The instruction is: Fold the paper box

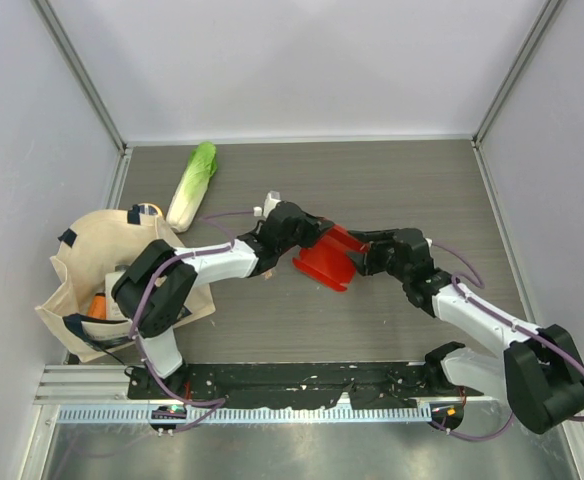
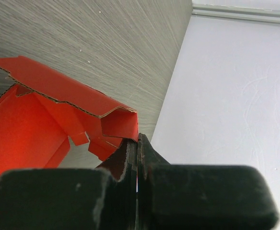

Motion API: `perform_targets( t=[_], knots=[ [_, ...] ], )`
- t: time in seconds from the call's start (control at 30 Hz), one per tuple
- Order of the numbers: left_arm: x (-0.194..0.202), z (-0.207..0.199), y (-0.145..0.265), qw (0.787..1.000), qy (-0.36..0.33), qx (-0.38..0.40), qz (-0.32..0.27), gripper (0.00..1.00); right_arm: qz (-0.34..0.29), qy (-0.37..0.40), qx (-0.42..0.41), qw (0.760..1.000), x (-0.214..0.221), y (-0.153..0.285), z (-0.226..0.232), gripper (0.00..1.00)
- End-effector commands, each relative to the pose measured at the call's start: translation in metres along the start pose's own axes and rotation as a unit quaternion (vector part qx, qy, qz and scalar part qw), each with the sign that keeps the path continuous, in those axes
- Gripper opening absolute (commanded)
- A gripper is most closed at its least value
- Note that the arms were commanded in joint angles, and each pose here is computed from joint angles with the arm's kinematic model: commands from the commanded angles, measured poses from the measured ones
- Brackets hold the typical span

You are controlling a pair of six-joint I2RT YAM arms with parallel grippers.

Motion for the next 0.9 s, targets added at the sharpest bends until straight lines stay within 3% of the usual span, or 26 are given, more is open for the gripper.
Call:
perform_targets(
  t=[0.0, 0.1, 0.3, 0.87],
  knots=[
    [-0.006, -0.027, -0.006, 0.998, 0.003, 0.058, -0.027, 0.0, -0.027, -0.032, -0.052, 0.998, 0.004, -0.003, 0.033, 0.55],
    [-0.005, -0.029, -0.008, 0.998, 0.004, 0.055, -0.023, 0.0, -0.048, -0.034, -0.057, 0.997, 0.001, -0.007, 0.037, 0.46],
    [-0.006, -0.022, -0.006, 0.998, 0.01, 0.053, -0.029, 0.0, -0.059, -0.042, -0.05, 0.996, -0.002, -0.014, 0.036, 0.39],
    [-0.001, -0.007, -0.002, 0.999, 0.011, 0.039, -0.014, 0.0, -0.055, -0.018, -0.032, 0.998, -0.004, -0.03, 0.031, 0.39]
  ],
)
Point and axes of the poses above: each gripper's point midway between its finger pads, its own y axis back along the fingers, its own z axis along the line the jaws close on, x = y × z, the point moved 9 cm from there along y, back along the fingers, and after that the axes turned 9 degrees about -y, right-handed, at the moved point
